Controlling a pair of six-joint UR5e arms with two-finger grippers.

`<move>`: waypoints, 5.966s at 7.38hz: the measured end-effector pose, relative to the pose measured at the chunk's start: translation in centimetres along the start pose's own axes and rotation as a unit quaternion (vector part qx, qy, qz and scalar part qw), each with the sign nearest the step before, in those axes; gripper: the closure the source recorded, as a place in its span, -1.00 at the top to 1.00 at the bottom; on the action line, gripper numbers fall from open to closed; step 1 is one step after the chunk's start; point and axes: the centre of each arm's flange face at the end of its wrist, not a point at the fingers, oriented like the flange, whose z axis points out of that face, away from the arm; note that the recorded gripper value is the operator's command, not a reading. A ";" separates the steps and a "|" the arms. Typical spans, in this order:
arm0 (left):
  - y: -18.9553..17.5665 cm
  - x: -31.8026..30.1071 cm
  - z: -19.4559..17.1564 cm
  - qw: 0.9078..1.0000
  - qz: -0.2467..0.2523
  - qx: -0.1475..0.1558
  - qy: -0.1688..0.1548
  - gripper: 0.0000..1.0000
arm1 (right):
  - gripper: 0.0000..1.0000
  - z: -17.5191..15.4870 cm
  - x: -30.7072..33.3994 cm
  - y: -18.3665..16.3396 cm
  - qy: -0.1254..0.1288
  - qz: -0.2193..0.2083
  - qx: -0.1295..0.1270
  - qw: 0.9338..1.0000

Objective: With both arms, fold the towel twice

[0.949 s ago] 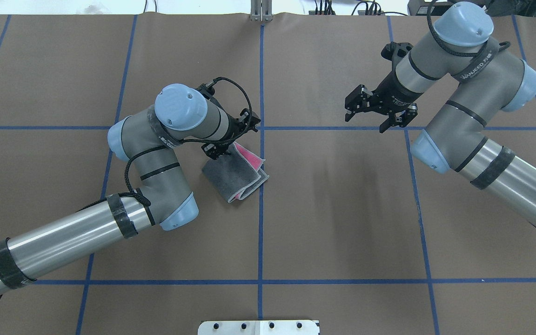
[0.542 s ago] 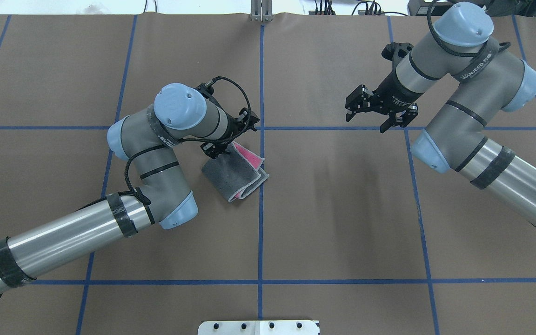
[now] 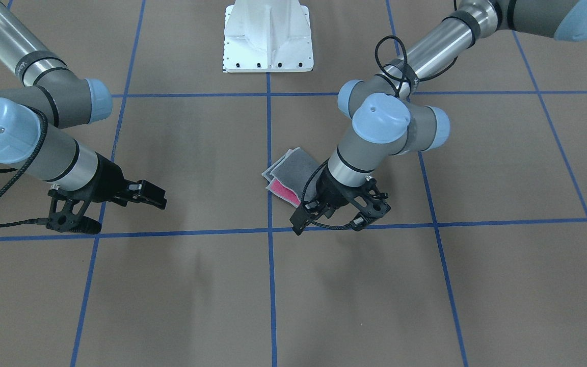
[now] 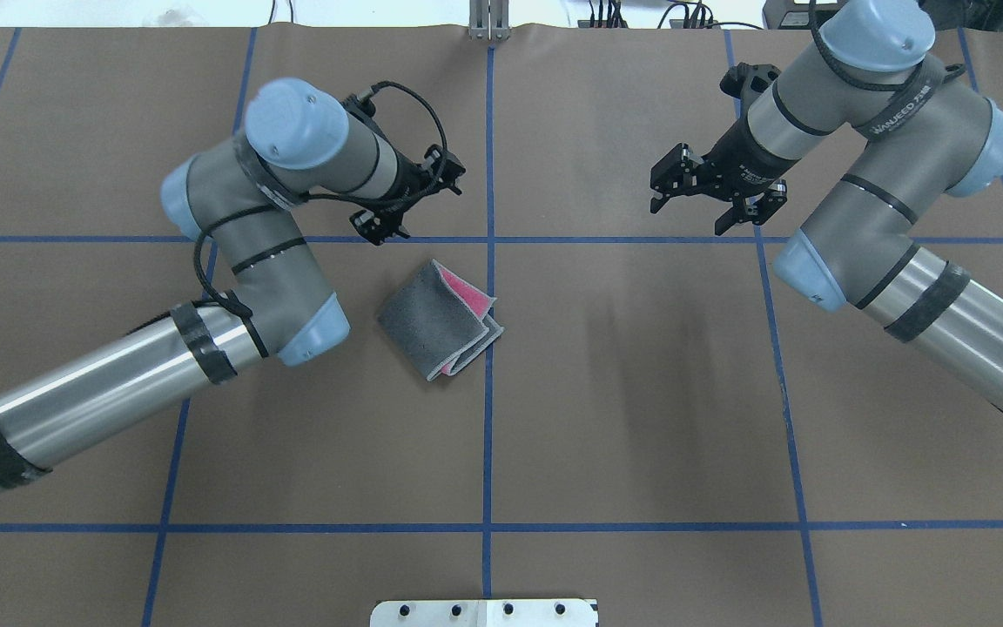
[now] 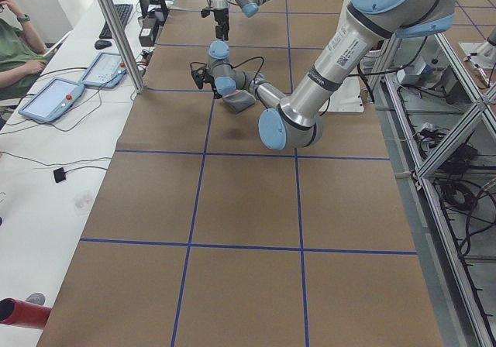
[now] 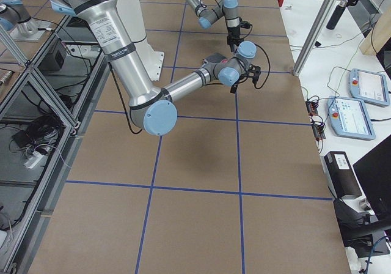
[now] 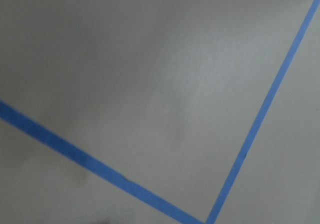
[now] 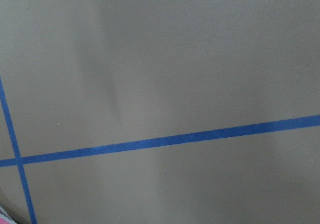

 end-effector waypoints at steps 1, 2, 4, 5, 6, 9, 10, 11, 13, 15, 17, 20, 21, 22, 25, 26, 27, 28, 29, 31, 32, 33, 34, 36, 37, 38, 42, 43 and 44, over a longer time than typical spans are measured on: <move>-4.7 -0.4 -3.3 1.000 0.011 0.000 0.003 1.00 | 1.00 -1.5 1.0 -1.3 0.001 -0.014 0.011 1.000; -9.6 -2.4 -6.8 1.000 0.028 0.010 0.003 1.00 | 1.00 -3.3 3.1 -3.0 0.005 -0.028 0.025 0.999; -18.4 -10.5 -13.2 0.992 0.119 0.032 -0.015 1.00 | 1.00 -6.3 9.8 -6.8 0.031 -0.065 0.043 0.996; -22.0 -15.5 -16.2 0.984 0.168 0.041 -0.043 1.00 | 1.00 -7.9 13.5 -8.4 0.059 -0.084 0.043 0.994; -24.4 -20.1 -18.6 0.974 0.210 0.043 -0.078 1.00 | 1.00 -9.9 17.1 -9.8 0.093 -0.101 0.039 0.990; -29.1 -34.4 -25.9 0.942 0.301 0.044 -0.143 1.00 | 1.00 -14.6 26.4 -10.8 0.162 -0.112 0.024 0.980; -30.0 -37.3 -28.7 0.938 0.309 0.054 -0.148 1.00 | 1.00 -15.3 28.3 -10.6 0.171 -0.108 0.027 0.979; -30.7 -40.0 -31.1 0.928 0.332 0.060 -0.157 1.00 | 1.00 -15.7 30.0 -10.3 0.177 -0.105 0.032 0.978; -31.0 -45.5 -33.3 0.903 0.386 0.053 -0.180 1.00 | 1.00 -16.5 33.3 -9.4 0.177 -0.092 0.043 0.979; -30.8 -49.6 -33.5 0.892 0.395 0.056 -0.213 1.00 | 1.00 -17.7 36.4 -7.0 0.162 -0.081 0.047 0.982; -29.3 -53.0 -33.8 0.892 0.382 0.051 -0.237 1.00 | 1.00 -19.7 38.7 -4.2 0.138 -0.083 0.049 0.986; -24.1 -50.9 -36.3 0.911 0.329 -0.006 -0.248 1.00 | 1.00 -22.0 41.5 -2.0 0.132 -0.092 0.012 0.987; -22.9 -50.7 -36.6 0.916 0.316 -0.021 -0.246 1.00 | 1.00 -22.6 41.7 -1.1 0.133 -0.086 -0.008 0.987; -22.2 -50.6 -36.4 0.921 0.307 -0.036 -0.238 1.00 | 1.00 -22.7 42.2 -0.2 0.131 -0.076 -0.022 0.988; -21.3 -52.4 -35.5 0.930 0.288 -0.064 -0.222 1.00 | 1.00 -21.4 44.7 1.2 0.123 -0.076 -0.026 0.989; -21.5 -53.4 -35.1 0.931 0.282 -0.069 -0.223 1.00 | 1.00 -21.0 45.4 1.3 0.120 -0.077 -0.026 0.989; -21.7 -54.1 -34.9 0.931 0.279 -0.071 -0.224 1.00 | 1.00 -20.7 45.8 1.2 0.118 -0.077 -0.027 0.990; -21.8 -54.4 -34.7 0.931 0.277 -0.072 -0.225 1.00 | 1.00 -20.4 46.1 1.2 0.118 -0.076 -0.028 0.990; -21.8 -54.6 -34.7 0.931 0.277 -0.073 -0.226 1.00 | 1.00 -20.3 46.4 1.3 0.117 -0.079 -0.029 0.990; -21.8 -54.6 -34.7 0.931 0.276 -0.073 -0.227 1.00 | 1.00 -20.3 46.5 1.4 0.117 -0.091 -0.026 0.989; -21.8 -54.6 -34.7 0.931 0.276 -0.073 -0.227 1.00 | 1.00 -20.4 46.3 1.4 0.116 -0.097 -0.022 0.988; -21.8 -54.5 -34.7 0.931 0.277 -0.072 -0.228 1.00 | 1.00 -20.5 46.2 1.4 0.117 -0.108 -0.014 0.987; -21.9 -54.4 -34.7 0.930 0.278 -0.071 -0.228 1.00 | 1.00 -20.5 46.3 1.6 0.118 -0.120 -0.002 0.986; -21.9 -54.3 -34.8 0.930 0.279 -0.070 -0.229 1.00 | 1.00 -20.6 46.1 1.6 0.118 -0.117 0.017 0.986; -21.9 -54.3 -34.8 0.930 0.278 -0.070 -0.229 1.00 | 1.00 -20.8 45.8 1.5 0.118 -0.110 0.022 0.987; -21.9 -54.4 -34.8 0.930 0.277 -0.070 -0.230 1.00 | 1.00 -20.9 45.7 1.5 0.119 -0.103 0.025 0.987; -22.0 -54.3 -34.8 0.930 0.278 -0.070 -0.229 1.00 | 1.00 -20.4 46.8 2.3 0.119 -0.088 0.019 0.989; -22.0 -54.1 -34.8 0.930 0.279 -0.069 -0.229 1.00 | 1.00 -20.2 47.3 2.7 0.119 -0.085 0.017 0.989; -22.0 -54.0 -34.8 0.930 0.280 -0.068 -0.229 1.00 | 1.00 -20.0 47.6 3.0 0.118 -0.083 0.016 0.989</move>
